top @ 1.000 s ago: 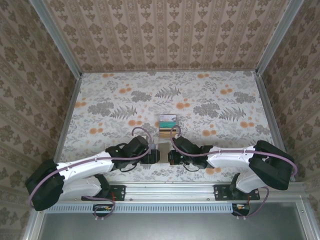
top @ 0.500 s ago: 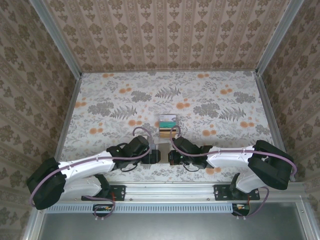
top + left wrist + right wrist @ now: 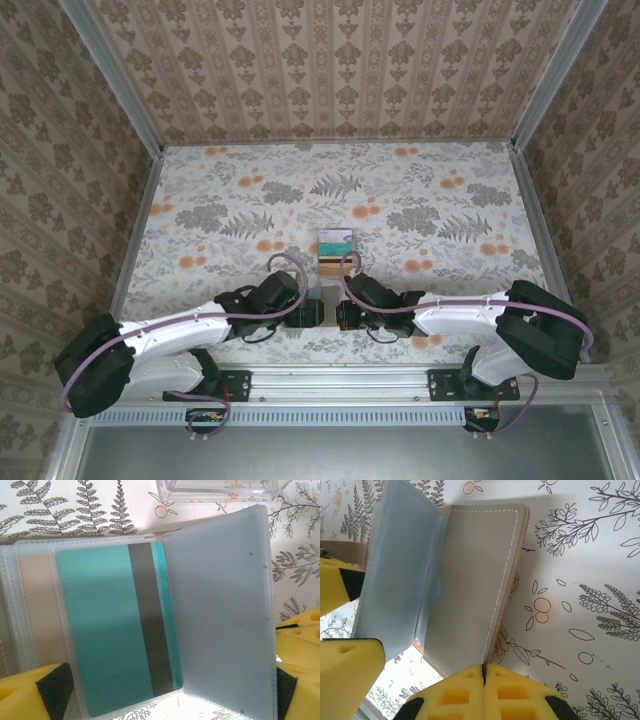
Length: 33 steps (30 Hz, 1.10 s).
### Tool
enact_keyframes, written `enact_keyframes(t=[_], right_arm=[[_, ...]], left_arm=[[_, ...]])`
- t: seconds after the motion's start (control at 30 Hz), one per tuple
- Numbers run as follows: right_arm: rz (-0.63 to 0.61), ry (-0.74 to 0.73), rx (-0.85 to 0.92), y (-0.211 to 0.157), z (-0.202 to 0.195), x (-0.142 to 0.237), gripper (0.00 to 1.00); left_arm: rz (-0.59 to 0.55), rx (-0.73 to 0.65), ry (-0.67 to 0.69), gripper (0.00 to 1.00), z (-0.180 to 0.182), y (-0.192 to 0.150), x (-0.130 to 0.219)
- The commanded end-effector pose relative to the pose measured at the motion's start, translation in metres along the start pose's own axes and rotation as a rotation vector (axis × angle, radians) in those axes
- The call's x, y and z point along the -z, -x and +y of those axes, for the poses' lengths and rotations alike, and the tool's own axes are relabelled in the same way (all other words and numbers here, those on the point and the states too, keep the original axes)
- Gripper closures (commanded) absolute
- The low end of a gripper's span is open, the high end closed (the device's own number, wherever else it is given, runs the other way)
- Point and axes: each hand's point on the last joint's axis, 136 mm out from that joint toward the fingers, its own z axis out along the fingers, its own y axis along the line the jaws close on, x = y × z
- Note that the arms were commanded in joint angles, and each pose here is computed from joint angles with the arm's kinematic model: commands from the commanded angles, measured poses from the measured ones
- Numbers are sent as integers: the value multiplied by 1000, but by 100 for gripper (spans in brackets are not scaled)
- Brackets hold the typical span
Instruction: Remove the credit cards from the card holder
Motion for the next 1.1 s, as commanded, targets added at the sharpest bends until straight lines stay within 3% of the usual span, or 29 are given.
enact_keyframes(t=[0.0, 0.43, 0.73, 0.83, 1.07], right_arm=[[-17, 1, -13, 4, 4, -2, 100], [-21, -6, -12, 4, 2, -1, 100], [-31, -24, -5, 6, 0, 3, 100], [-45, -46, 10, 10, -2, 8, 100], [-81, -31, 47, 24, 11, 22, 93]], left_arm=[[-7, -22, -25, 0, -9, 4, 5], [-34, -60, -23, 0, -15, 14, 29], [-33, -46, -3, 2, -8, 12, 23], [-42, -24, 12, 15, -1, 14, 22], [-54, 33, 22, 68, 18, 21, 20]])
